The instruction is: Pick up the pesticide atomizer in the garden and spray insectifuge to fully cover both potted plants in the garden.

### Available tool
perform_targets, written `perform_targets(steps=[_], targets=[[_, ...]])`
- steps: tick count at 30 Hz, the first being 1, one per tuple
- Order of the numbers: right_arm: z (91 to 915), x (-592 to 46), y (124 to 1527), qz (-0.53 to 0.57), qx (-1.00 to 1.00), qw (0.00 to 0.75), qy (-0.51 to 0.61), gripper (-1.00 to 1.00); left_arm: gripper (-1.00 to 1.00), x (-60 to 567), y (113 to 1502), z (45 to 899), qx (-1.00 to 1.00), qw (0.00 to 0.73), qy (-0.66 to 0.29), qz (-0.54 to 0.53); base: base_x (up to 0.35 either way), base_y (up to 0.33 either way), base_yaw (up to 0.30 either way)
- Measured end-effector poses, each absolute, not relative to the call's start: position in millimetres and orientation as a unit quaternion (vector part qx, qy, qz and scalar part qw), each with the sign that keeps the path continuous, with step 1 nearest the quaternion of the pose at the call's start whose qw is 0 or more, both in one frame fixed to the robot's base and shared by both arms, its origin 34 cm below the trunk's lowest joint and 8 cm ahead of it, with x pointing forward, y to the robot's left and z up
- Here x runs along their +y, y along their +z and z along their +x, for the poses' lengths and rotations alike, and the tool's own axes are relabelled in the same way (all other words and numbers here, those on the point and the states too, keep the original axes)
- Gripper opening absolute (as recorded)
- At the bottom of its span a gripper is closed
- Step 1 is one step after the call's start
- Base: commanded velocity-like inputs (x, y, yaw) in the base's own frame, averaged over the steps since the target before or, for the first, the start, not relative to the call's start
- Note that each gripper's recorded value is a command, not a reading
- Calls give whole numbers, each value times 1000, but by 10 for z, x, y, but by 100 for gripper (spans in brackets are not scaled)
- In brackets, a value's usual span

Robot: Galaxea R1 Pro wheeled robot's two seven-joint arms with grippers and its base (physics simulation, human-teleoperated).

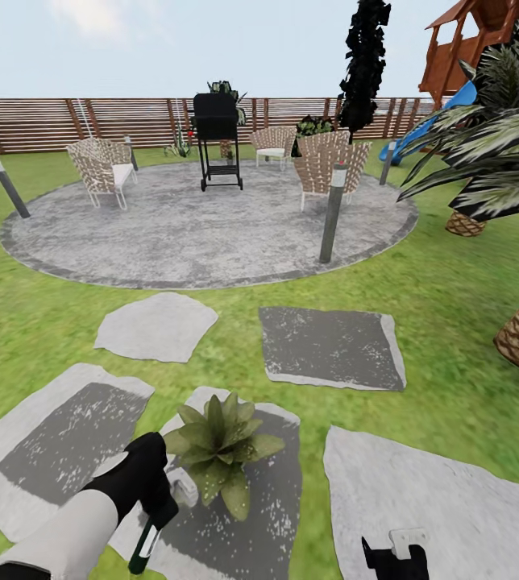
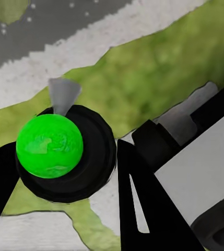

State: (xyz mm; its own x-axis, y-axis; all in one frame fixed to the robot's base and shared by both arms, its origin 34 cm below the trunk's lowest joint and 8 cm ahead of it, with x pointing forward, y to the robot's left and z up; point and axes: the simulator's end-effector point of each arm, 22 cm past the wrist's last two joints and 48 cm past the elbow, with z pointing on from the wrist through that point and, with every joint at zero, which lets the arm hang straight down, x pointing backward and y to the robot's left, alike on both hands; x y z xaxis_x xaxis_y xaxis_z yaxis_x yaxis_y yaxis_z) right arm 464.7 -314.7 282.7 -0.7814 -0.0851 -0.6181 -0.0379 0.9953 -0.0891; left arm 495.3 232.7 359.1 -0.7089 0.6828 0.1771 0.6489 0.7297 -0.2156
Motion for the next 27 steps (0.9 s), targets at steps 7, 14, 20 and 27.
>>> perform_targets(steps=[7,14,20,27], targets=[[4653,-3149,2829,-33,943,329,-36,100,-100,2306,3739,5285,-925,99,61,-363,0,0,0],[4651,-3147,2831,-33,943,330,-36,100,-100,2328,3707,5211,-924,106,62,-362,176,0,0],[4646,-3144,2828,-33,943,329,-36,100,-100,2318,3692,5184,-923,109,64,-363,312,0,0],[4646,-3147,2826,-33,943,329,-36,100,-100,2310,3610,5004,-922,121,71,-361,75,0,0]])
